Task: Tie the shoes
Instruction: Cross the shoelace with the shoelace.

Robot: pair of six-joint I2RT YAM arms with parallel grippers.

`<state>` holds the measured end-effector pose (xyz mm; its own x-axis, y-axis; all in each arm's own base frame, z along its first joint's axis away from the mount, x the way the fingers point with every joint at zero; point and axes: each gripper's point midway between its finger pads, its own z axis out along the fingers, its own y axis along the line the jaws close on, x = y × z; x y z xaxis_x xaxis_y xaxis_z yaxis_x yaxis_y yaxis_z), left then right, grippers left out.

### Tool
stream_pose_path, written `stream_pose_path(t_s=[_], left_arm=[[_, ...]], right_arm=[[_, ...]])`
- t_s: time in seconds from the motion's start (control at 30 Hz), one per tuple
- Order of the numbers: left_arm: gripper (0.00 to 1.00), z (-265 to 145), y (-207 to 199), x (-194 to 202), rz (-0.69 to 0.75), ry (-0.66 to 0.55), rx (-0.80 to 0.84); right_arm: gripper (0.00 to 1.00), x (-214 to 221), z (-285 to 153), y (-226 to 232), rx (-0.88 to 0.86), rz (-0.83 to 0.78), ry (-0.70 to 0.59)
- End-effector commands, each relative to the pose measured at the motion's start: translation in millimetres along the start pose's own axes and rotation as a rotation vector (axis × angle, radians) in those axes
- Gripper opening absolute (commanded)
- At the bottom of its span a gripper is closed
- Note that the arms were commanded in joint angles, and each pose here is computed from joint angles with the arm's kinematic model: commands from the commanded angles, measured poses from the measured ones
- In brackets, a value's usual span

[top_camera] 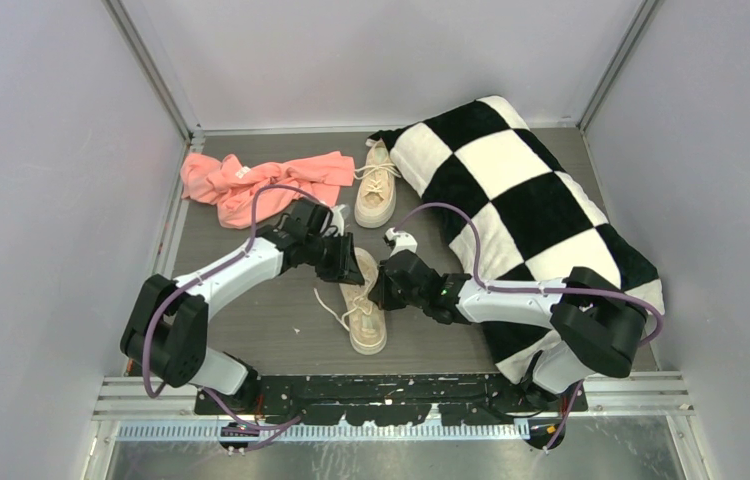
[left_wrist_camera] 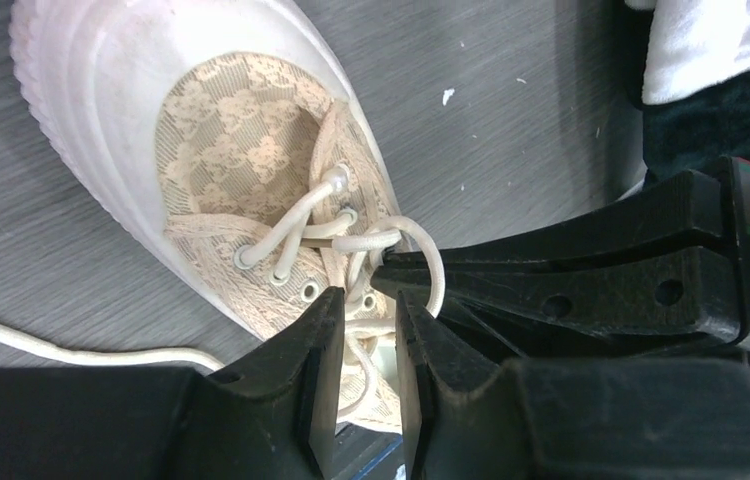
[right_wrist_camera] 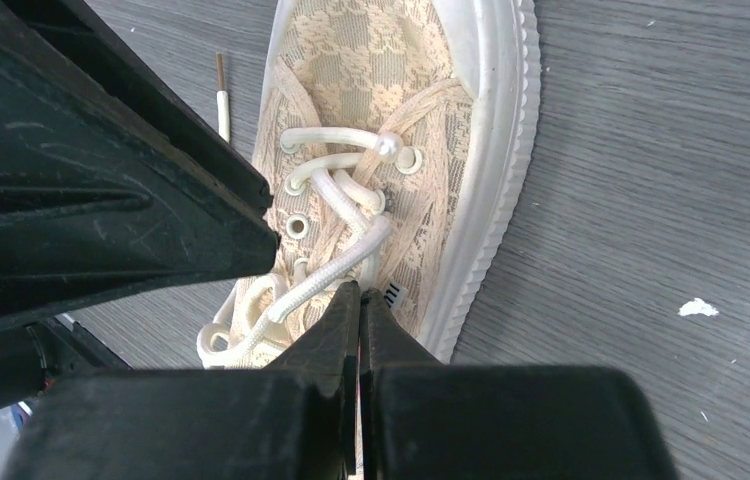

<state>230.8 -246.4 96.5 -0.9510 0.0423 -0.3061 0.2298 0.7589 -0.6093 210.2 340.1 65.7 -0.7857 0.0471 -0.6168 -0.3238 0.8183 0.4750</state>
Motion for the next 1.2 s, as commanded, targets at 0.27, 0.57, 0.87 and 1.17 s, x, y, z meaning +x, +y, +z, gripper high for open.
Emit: stream_pose_path(t_s=[0.27, 0.57, 0.87, 1.17], left_arm=[[0.28, -16, 0, -33, 0.062, -0.17, -0.074], [0.27, -9, -1, -33, 0.069, -0.164, -0.077], [0.27, -1, -11, -39, 0.206, -0.219, -0.016], [0.31, 7, -10, -34, 0.24, -0.181, -0.025]], right_arm=[[0.01, -15, -2, 11, -0.028, 0.028, -0.029], [0.01, -17, -3, 16, -0.045, 0.025, -0.03], [0.0, -17, -4, 15, -0.042, 0.03, -0.029], [0.0, -17, -6, 13, -0.034, 0.029, -0.032]])
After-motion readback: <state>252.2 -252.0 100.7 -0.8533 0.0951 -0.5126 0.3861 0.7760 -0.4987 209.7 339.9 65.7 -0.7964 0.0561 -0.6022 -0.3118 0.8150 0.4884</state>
